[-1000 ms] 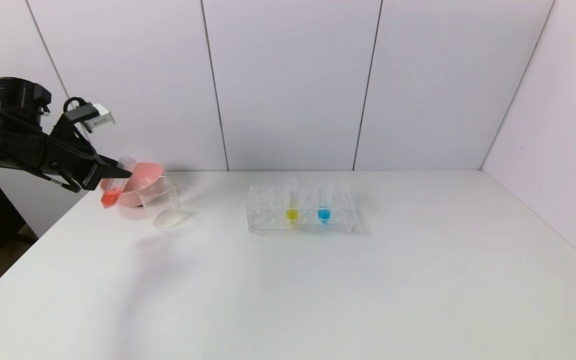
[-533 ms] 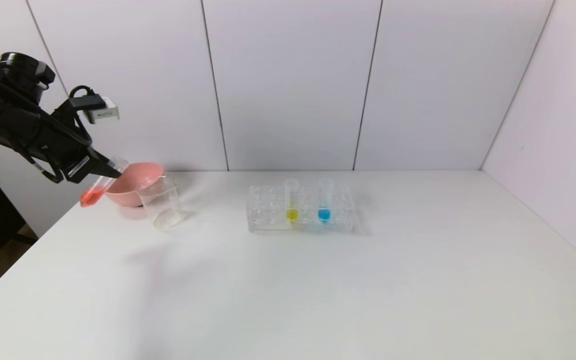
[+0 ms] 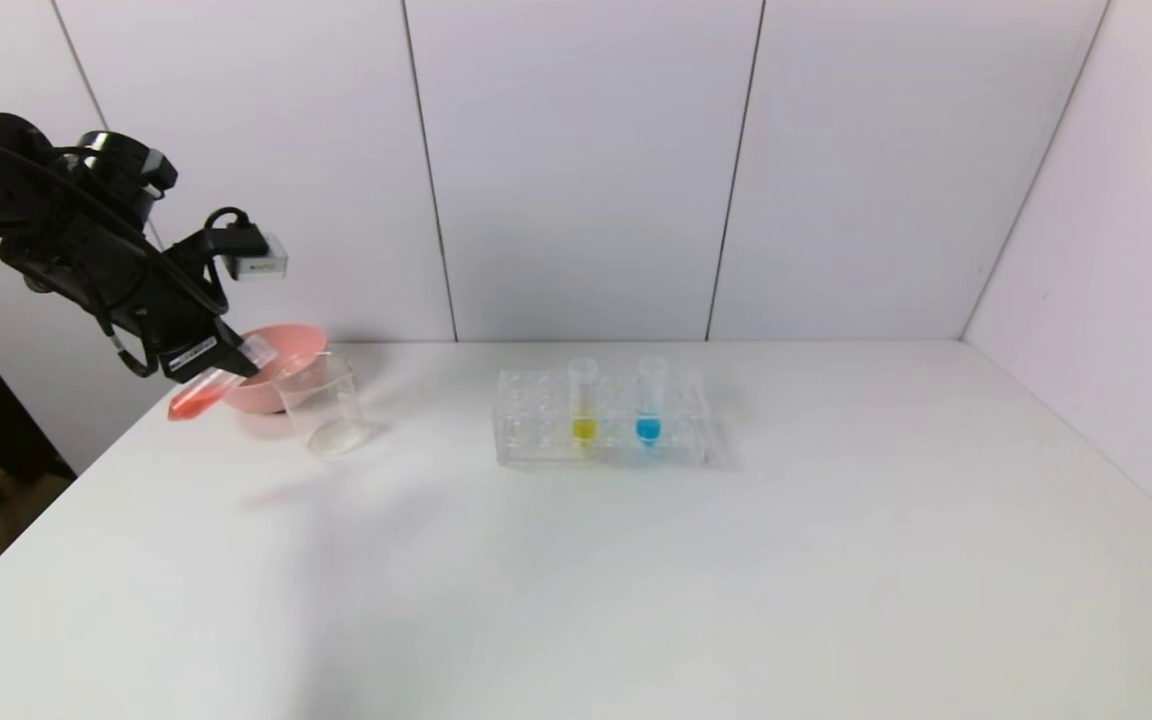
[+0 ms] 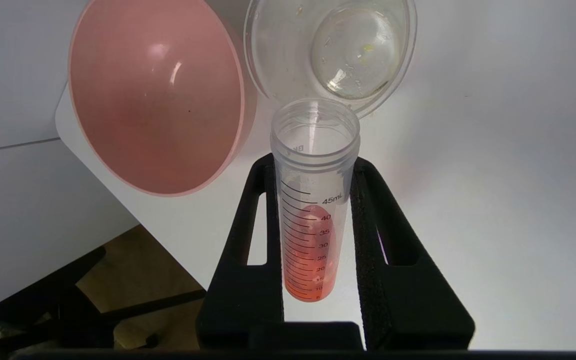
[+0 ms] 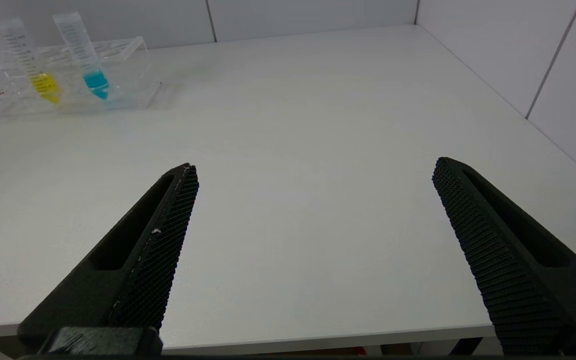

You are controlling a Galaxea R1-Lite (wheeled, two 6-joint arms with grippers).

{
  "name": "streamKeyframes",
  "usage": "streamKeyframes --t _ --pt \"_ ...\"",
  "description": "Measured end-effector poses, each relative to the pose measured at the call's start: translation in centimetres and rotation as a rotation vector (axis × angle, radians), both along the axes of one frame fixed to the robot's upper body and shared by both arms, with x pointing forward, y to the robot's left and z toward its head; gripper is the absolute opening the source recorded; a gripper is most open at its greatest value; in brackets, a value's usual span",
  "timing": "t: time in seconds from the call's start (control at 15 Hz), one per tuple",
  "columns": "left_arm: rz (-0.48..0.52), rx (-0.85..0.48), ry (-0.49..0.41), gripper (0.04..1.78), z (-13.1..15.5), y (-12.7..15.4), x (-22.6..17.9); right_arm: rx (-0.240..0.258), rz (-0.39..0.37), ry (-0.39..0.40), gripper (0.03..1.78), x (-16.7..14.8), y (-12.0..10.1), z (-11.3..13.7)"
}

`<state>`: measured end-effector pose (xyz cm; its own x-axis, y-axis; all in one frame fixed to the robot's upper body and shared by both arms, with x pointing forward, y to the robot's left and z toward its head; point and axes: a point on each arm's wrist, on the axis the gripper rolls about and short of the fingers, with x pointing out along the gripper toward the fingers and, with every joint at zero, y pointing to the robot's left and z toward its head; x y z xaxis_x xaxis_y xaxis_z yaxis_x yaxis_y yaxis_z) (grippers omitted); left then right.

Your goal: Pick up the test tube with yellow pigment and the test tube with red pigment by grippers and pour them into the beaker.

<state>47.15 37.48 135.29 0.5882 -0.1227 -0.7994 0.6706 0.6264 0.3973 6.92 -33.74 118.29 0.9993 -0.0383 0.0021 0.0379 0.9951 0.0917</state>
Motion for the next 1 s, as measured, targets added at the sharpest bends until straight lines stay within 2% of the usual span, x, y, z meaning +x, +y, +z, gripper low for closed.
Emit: streamKeyframes --t 0.33,0.73,1.0 --pt "0.008 0.08 -0.018 0.43 -0.3 -1.3 0.9 0.0 0.0 0.0 1.71 0.0 0.0 0.0" --pt "0.035 0.223 0.012 0.43 -1.2 -3.7 1.5 0.0 0.0 0.0 1.71 0.0 0.0 0.0" --pt "0.058 0.294 0.036 0.43 -1.8 -4.4 1.7 0.0 0.0 0.0 1.71 0.0 0.0 0.0"
